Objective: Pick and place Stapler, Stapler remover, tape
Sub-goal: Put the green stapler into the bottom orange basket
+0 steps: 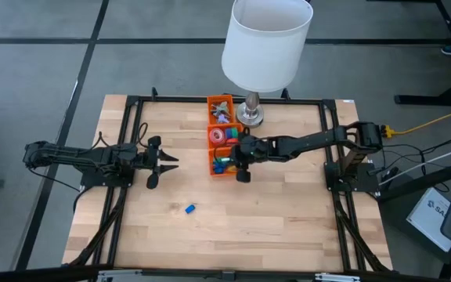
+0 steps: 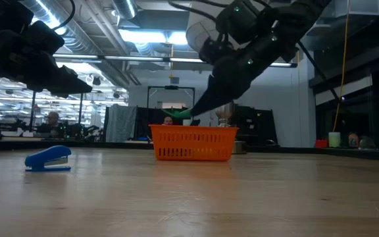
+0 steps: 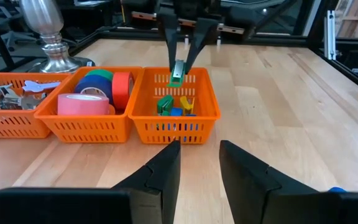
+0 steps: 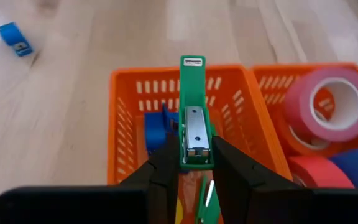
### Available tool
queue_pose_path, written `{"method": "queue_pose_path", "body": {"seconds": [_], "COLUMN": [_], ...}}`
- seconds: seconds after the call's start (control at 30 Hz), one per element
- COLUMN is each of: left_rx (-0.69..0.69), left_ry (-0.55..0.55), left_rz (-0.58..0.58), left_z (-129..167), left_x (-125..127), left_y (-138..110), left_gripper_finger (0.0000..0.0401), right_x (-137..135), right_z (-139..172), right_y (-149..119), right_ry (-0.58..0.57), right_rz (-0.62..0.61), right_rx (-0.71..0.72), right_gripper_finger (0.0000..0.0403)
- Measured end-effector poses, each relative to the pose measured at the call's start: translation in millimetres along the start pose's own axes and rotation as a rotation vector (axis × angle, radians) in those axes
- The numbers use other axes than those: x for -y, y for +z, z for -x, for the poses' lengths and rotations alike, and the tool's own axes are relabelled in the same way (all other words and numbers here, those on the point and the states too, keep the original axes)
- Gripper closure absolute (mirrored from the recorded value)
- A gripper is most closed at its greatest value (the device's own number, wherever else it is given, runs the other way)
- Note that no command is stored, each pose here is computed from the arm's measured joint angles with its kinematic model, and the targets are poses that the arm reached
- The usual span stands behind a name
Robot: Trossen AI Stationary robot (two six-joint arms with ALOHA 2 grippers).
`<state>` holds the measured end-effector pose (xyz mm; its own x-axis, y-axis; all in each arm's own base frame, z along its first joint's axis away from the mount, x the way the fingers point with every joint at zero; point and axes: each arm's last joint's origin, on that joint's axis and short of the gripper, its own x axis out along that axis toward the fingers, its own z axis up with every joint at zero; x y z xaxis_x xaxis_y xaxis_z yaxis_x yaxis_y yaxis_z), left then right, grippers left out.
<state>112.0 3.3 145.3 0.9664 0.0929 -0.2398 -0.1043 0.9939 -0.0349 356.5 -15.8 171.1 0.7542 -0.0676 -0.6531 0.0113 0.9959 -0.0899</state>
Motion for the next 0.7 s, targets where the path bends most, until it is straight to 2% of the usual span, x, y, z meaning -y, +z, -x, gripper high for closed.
{"method": "queue_pose_path", "body": {"seconds": [0.3,0.7], "left_rx": [0.000,0.000], "left_ry": [0.000,0.000], "left_rz": [0.000,0.000], "left_z": [0.0,0.0], "left_x": [0.0,0.0], "left_y": [0.0,0.0], "left_gripper_finger": [0.0294,0.0294], "right_x": [2.5,2.3], "right_z": [0.0,0.1], "right_y": [-4.8,-7.7], "right_ry": [-0.069,-0.073], "right_rz": [-0.125,-0.212], "right_rx": [-0.049,-0.075], "right_gripper_finger": [0.0323,0.0322]}}
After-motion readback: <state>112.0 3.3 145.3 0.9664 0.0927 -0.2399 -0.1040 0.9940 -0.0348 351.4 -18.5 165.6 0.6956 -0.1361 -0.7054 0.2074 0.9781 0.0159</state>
